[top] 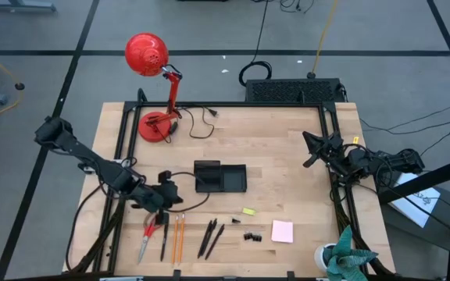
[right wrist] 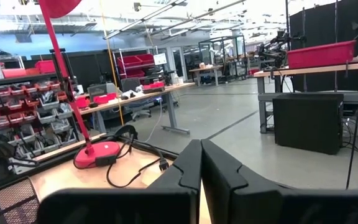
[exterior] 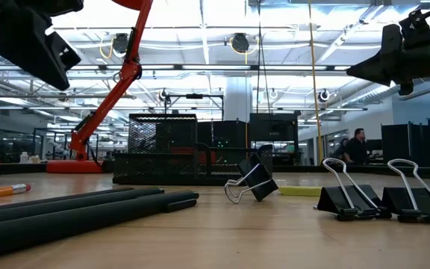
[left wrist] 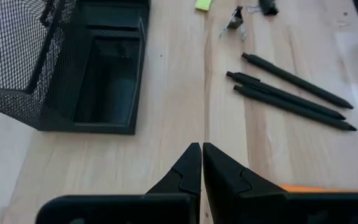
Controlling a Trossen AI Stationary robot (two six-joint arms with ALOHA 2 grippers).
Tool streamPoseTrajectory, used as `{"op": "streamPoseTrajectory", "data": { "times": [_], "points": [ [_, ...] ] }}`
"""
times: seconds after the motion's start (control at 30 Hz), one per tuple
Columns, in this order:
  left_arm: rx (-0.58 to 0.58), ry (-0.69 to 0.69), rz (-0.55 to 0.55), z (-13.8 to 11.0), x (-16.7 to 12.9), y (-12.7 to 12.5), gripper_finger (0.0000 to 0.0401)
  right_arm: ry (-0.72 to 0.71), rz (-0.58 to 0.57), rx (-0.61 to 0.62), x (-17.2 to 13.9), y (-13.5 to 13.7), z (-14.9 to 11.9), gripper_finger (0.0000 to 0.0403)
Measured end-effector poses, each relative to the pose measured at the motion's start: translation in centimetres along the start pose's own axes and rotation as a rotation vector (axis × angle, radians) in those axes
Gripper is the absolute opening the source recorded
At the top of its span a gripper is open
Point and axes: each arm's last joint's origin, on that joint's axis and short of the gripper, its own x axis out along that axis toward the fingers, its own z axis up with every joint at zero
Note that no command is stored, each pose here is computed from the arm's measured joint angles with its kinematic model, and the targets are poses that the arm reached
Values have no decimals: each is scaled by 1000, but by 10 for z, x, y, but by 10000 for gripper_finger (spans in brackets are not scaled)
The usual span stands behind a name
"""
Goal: Pick and place office supplies into organizer
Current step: Put the right pencil into the top left section of the desk organizer
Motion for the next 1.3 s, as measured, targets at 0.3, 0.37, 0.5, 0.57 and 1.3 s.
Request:
{"op": "streamPoseTrajectory", "data": {
  "times": [0.3,0.37,0.5,0.57,1.3],
  "points": [
    [-133,59,0,-6,2,-2,24,0,1,-4,0,0,0,4],
    [-154,49,9,-9,2,-7,24,-6,-4,-27,0,0,1,4],
    [-186,18,3,-11,13,-20,24,-49,-56,-83,0,-2,8,4],
    [-207,6,-6,-8,23,-30,24,-65,-62,-105,0,-2,10,4],
    [-183,-1,-11,96,86,-115,44,-42,102,-117,0,3,5,4]
  ]
}}
